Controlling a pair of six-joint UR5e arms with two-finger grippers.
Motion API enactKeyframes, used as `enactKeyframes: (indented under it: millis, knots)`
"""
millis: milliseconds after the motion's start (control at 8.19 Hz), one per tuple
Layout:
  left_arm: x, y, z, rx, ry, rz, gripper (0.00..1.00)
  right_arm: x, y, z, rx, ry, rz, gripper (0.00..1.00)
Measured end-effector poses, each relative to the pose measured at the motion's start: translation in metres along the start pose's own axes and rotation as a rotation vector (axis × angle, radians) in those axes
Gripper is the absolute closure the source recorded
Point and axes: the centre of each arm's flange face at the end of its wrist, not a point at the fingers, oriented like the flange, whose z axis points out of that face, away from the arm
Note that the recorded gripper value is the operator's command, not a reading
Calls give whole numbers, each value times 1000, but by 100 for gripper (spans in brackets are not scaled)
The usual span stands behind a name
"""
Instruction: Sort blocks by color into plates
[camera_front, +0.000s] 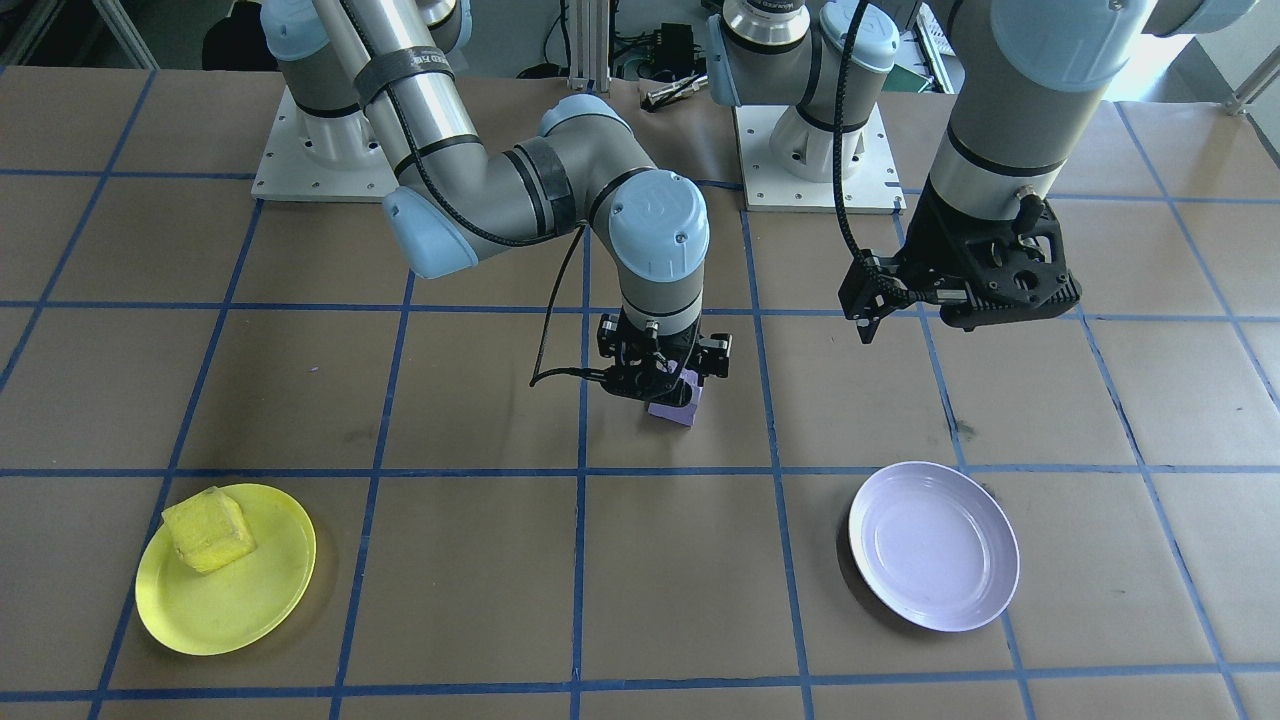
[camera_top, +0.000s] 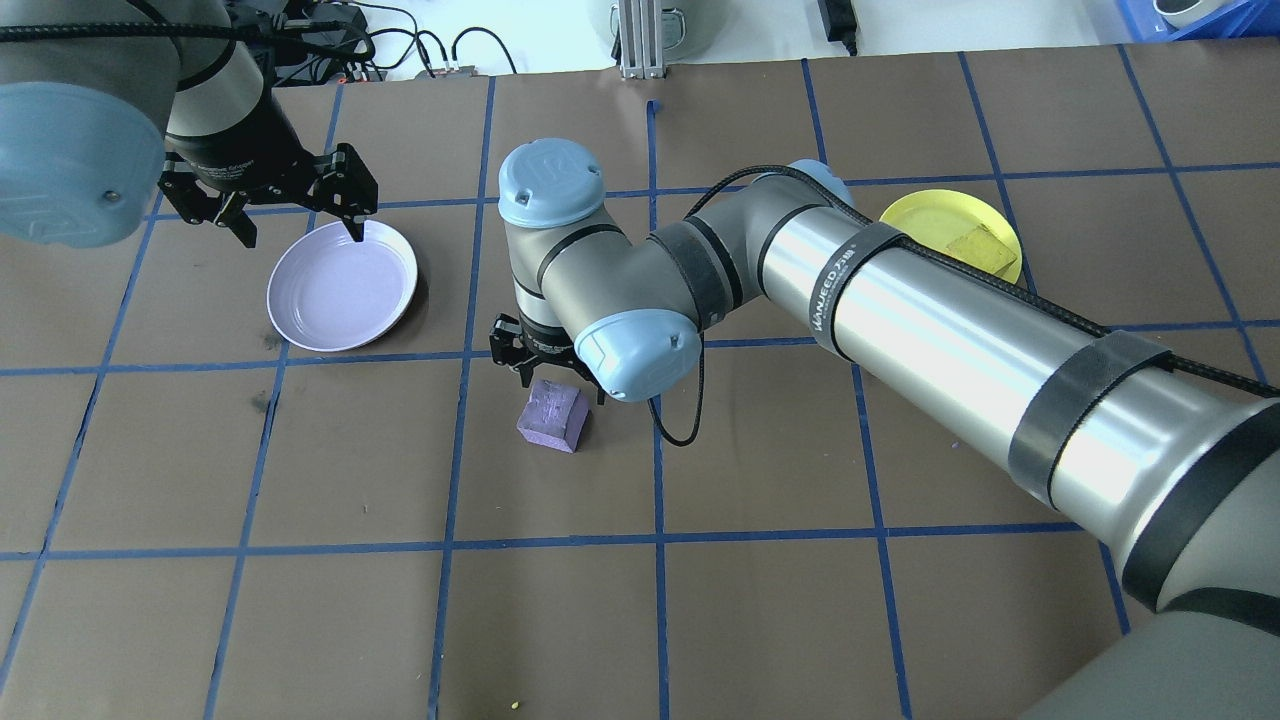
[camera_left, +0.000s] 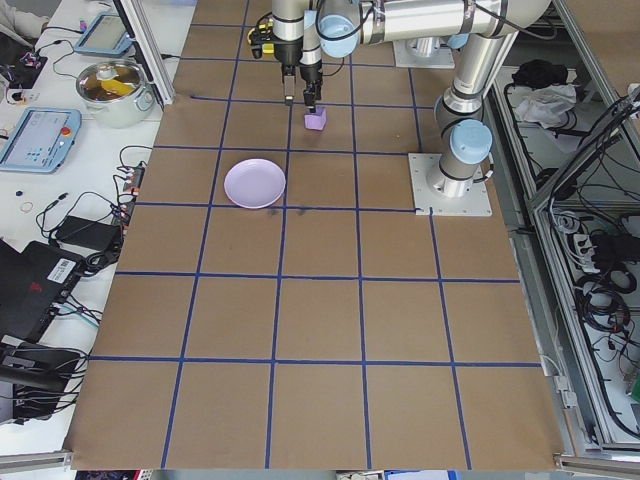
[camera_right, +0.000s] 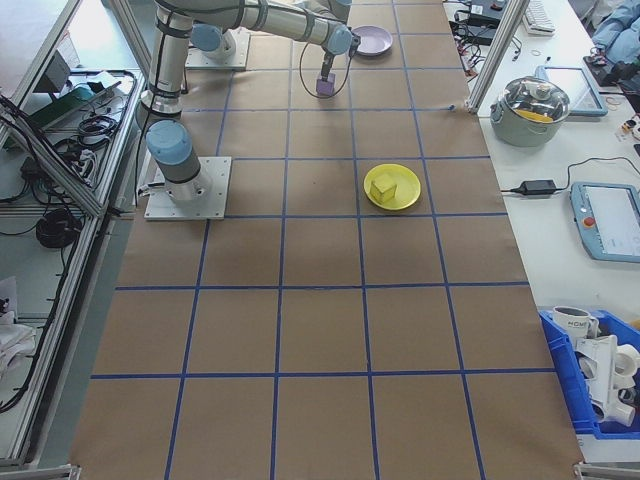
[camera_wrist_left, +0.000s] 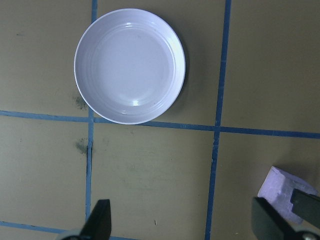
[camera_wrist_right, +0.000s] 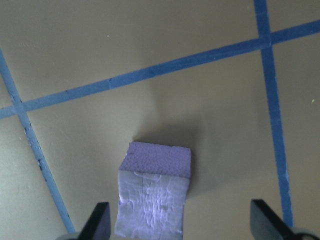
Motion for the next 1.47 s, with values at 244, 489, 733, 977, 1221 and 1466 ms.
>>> enactKeyframes:
  millis: [244,489,733,977,1221,1466]
  knots:
    - [0,-2,-1,5,1,76,0,22,-22,-26,12,-9,-6,0]
    - [11,-7,15,-22,24,137,0,71,-45,-73,-1,12,-19,0]
    - [49,-6,38,-61,147,270,0,141,-58,-131,-44,37,-50,7]
    - [97,14,60,-103,197,405,0,205,-49,-159,-89,113,-87,5]
    - [132,39,85,-142,205,489,0,243,-26,-138,-117,174,-123,0]
    - [143,55,112,-195,206,532,0,264,-15,-150,-54,188,-158,5]
